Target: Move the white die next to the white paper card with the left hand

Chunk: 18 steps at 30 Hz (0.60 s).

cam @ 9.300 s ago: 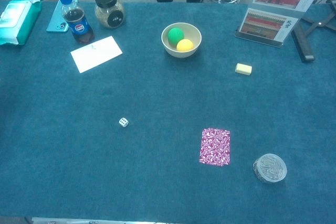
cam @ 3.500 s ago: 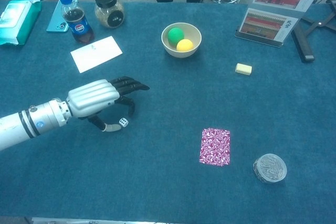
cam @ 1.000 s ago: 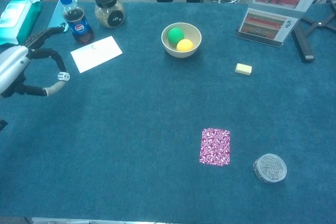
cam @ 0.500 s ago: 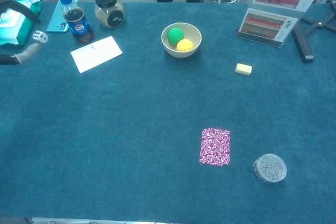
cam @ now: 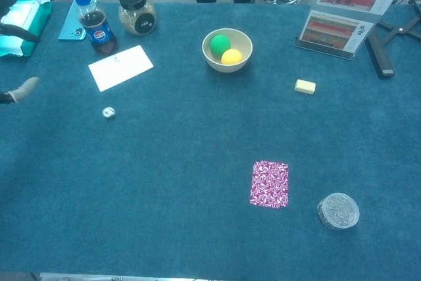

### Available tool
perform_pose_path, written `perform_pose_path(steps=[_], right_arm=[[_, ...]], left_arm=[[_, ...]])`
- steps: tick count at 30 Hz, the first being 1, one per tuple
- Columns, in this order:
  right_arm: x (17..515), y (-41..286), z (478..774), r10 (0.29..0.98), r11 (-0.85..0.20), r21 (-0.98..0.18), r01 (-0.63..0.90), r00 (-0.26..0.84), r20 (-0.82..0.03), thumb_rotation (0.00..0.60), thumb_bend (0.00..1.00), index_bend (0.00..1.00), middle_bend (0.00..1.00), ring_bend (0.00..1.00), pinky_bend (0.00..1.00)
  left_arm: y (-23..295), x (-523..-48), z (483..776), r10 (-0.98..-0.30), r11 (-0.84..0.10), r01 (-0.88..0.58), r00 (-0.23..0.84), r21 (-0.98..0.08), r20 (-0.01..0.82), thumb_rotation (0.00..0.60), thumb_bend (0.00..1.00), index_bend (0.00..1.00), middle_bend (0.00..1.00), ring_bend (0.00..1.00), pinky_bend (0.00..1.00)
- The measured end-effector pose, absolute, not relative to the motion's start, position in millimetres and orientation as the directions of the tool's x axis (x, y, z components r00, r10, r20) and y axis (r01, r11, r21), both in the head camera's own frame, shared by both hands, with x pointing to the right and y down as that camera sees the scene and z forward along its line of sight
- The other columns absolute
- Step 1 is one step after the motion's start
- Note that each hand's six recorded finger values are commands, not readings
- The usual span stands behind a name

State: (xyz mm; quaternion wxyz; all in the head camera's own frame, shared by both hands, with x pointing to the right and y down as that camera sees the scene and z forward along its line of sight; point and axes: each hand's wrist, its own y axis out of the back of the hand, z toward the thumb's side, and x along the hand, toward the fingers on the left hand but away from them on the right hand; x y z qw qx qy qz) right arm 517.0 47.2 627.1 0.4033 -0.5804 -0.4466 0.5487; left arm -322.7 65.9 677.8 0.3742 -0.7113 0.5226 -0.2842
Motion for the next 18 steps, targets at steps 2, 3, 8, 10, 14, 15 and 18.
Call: perform_pose_path(steps=[2,3,8,10,14,15,18], right_arm=[[518,47,625,0.963,-0.270,-0.960,0.076,-0.001,-0.271,0.600,0.00,0.51,0.41,0.26,0.37],[518,48,625,0.963,-0.268,-0.961,0.076,-0.001,-0.269,0.600,0.00,0.51,0.41,0.26,0.37],[519,49,622,0.965,-0.261,-0.962,0.078,-0.004,-0.262,0.600,0.00,0.51,0.41,0.26,0.37],[519,49,621,0.966,-0.259,-0.963,0.077,-0.005,-0.260,0.600,0.00,0.51,0.41,0.26,0.37],[516,48,619,0.967,-0.254,-0.964,0.072,0.004,-0.255,0.600,0.00,0.51,0.41,0.26,0.37],[515,48,618,0.968,-0.253,-0.965,0.068,0.007,-0.253,0.600,0.00,0.51,0.41,0.26,0.37],[511,47,614,0.969,-0.246,-0.968,0.045,0.018,-0.245,0.600,0.00,0.51,0.41,0.26,0.37]], left_arm=[[65,-321,679,-0.957,-0.171,-0.531,0.290,-0.830,0.012,0.600,0.32,0.37,0.03,0.00,0.06],[65,-320,679,-0.957,-0.171,-0.529,0.290,-0.831,0.013,0.600,0.32,0.37,0.04,0.00,0.06],[62,-320,681,-0.961,-0.146,-0.508,0.275,-0.849,0.000,0.600,0.32,0.41,0.11,0.00,0.11],[60,-323,681,-0.965,-0.127,-0.490,0.261,-0.863,-0.005,0.600,0.32,0.42,0.14,0.03,0.15],[56,-332,683,-0.974,-0.109,-0.441,0.226,-0.891,0.008,0.600,0.32,0.43,0.19,0.10,0.24],[54,-336,684,-0.976,-0.110,-0.425,0.217,-0.899,0.017,0.600,0.32,0.43,0.19,0.12,0.27],[51,-347,684,-0.979,-0.119,-0.353,0.195,-0.928,0.051,0.600,0.32,0.41,0.20,0.15,0.31]])
